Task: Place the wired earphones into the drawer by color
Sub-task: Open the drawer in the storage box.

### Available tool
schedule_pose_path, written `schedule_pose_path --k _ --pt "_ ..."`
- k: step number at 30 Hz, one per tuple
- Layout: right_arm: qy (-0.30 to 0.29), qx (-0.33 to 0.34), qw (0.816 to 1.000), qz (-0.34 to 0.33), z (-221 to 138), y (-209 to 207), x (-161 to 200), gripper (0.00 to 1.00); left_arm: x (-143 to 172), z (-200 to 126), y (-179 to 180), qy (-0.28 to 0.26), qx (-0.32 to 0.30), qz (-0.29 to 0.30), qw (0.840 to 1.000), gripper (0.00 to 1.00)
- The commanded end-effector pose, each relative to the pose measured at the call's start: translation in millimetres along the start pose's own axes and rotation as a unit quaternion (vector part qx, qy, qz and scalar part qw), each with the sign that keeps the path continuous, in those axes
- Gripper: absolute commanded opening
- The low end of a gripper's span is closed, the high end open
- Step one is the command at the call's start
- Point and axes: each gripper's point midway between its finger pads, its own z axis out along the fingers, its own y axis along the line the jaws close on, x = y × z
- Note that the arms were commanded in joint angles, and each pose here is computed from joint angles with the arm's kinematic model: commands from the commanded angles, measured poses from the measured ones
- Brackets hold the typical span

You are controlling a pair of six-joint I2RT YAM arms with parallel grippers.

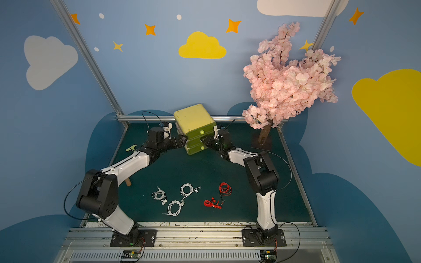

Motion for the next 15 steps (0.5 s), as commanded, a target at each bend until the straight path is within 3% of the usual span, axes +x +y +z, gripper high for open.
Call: schedule_pose_path --k 1,15 --pt "-0.006 -0.016 1.000 0.012 7.7 1.2 1.4 0.44 -11.8 2.1 -3.4 -0.012 0.001 0.000 1.000 1.00" --pt "-0.010 -0.025 0.999 0.036 9.2 -1.8 3.8 0.32 -12.6 2.4 -4.6 -0.012 0.002 0.001 1.000 1.00"
